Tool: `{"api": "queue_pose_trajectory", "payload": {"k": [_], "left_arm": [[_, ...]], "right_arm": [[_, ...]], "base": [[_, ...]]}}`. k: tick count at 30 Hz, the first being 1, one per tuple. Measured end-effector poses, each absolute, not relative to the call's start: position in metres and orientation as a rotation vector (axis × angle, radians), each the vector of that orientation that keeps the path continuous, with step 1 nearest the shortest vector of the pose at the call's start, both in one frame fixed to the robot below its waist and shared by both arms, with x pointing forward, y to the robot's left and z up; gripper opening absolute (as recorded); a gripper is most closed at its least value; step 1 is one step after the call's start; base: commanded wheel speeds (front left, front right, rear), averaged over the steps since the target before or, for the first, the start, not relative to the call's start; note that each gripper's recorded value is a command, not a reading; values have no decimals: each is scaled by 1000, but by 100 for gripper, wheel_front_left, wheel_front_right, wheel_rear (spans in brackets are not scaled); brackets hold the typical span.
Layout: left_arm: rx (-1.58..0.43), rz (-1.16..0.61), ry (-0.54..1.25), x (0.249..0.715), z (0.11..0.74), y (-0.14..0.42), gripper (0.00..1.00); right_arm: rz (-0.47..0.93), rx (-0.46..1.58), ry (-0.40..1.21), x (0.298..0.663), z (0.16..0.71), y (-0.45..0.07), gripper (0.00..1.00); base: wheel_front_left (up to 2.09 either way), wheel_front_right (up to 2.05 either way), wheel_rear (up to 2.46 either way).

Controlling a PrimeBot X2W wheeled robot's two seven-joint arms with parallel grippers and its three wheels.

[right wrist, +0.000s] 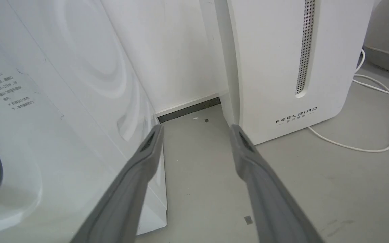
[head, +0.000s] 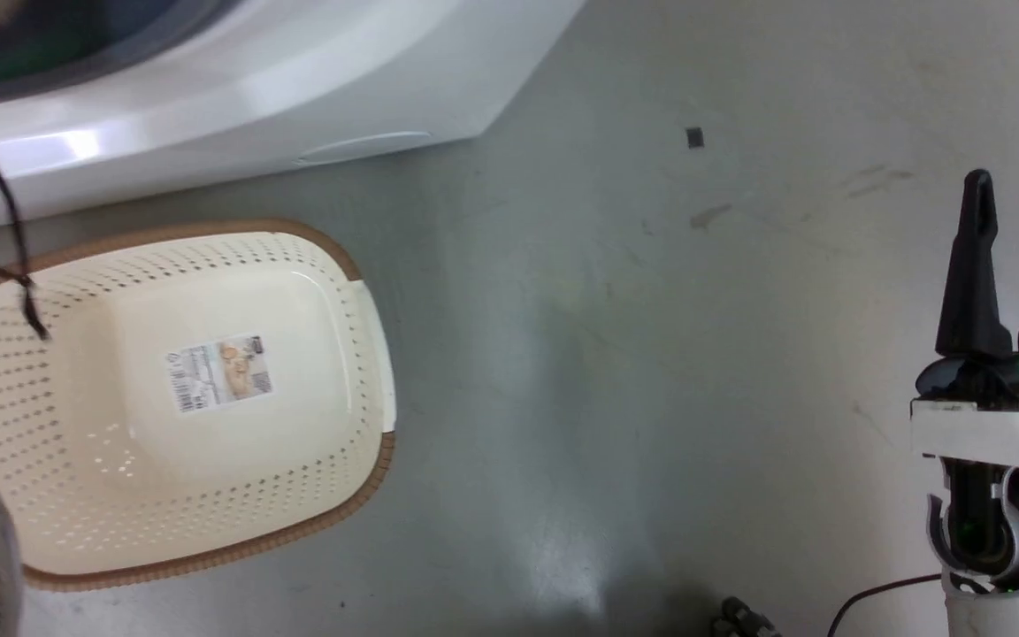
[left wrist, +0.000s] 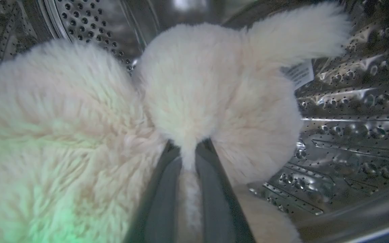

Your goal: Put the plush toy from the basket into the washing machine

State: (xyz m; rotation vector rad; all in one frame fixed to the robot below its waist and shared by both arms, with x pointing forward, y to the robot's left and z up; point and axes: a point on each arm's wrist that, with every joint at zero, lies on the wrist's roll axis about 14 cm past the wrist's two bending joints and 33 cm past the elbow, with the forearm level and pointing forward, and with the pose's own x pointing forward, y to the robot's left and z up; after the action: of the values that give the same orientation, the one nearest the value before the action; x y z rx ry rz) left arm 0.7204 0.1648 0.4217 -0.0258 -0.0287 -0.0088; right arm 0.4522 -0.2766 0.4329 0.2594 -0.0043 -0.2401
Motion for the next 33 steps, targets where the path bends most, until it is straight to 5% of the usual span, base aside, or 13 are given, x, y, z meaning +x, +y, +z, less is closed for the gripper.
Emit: {"api": "queue_pose_trajectory", "payload": {"k": [10, 11, 12, 33], "left_arm": [[-35, 1, -83, 761, 434, 166, 0], [-37, 2, -85, 762, 435, 165, 45], [-34, 2, -92, 764, 437, 165, 100], [-76, 6, 13, 720, 427, 173, 100]], "right_arm": [[-271, 241, 31, 447, 421, -287, 100], [-273, 243, 33, 447, 420, -287, 100], [-273, 243, 36, 447, 419, -287, 100], [-217, 254, -31, 451, 448, -271, 100]], "base": [[0, 0, 0], [0, 0, 0], [0, 0, 0], [0, 0, 0]]}}
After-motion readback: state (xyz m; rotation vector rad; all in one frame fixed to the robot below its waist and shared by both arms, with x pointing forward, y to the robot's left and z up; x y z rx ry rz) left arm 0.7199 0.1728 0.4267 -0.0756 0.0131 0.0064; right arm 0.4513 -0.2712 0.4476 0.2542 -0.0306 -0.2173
